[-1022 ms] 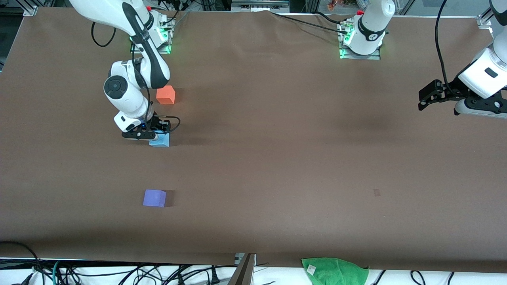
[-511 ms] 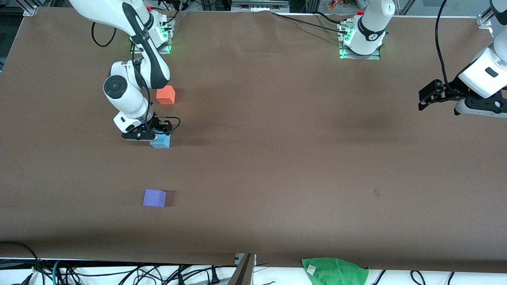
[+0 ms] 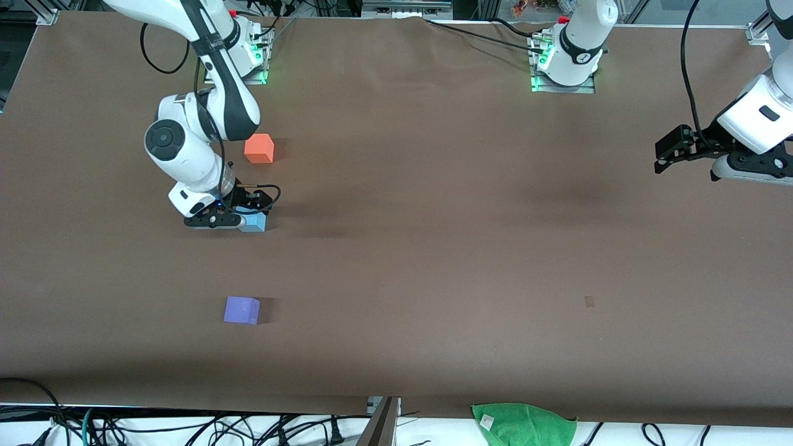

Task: Place blue block between orange and purple blocks

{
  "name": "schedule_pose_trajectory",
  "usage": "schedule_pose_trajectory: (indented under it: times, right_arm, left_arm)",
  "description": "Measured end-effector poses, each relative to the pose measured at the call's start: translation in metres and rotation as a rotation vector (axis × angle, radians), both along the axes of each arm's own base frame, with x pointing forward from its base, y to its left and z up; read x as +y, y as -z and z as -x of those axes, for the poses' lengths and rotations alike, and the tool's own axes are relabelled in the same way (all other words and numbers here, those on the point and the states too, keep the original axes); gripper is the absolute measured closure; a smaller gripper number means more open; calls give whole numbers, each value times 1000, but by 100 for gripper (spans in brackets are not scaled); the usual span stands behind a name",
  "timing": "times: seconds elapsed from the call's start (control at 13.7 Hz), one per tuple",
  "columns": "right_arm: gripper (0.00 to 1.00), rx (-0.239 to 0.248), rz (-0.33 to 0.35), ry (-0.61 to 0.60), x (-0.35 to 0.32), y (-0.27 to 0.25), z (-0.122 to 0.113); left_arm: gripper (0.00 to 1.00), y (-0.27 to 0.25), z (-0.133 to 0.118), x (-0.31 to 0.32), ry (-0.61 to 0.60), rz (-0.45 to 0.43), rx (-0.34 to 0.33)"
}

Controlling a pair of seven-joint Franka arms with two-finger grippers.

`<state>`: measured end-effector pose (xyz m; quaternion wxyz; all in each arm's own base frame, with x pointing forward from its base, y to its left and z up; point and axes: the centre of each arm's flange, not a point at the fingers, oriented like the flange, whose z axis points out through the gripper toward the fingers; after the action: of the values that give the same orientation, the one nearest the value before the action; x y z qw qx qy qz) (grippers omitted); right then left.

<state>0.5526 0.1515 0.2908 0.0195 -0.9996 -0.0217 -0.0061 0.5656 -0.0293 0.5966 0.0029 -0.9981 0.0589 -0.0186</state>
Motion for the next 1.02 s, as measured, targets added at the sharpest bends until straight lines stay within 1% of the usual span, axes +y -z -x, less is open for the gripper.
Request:
schedule_pose_trajectory:
  times: [0.07,0.29,0.37,0.58,0.88,1.02]
  right_arm:
    - [0,12,0,-21,-3,-15,-10]
    - [0,73,3,-82,-23,-68,-36]
    - [0,83,5,-97,-31,-89,-44]
    - [0,76,42,-141,-49,-146,-59]
    - [0,88,86,-170,-45,-201,-63]
    - [0,75,87,-172,-43,-221,-64]
  left_arm:
    - [0,0,0,0,0,0,0]
    - [0,0,0,0,0,0,-1]
    - [0,0,0,0,0,0,-1]
    - [0,0,0,0,0,0,-1]
    - [0,0,0,0,1,0,-1]
    - [0,0,0,0,1,0,-1]
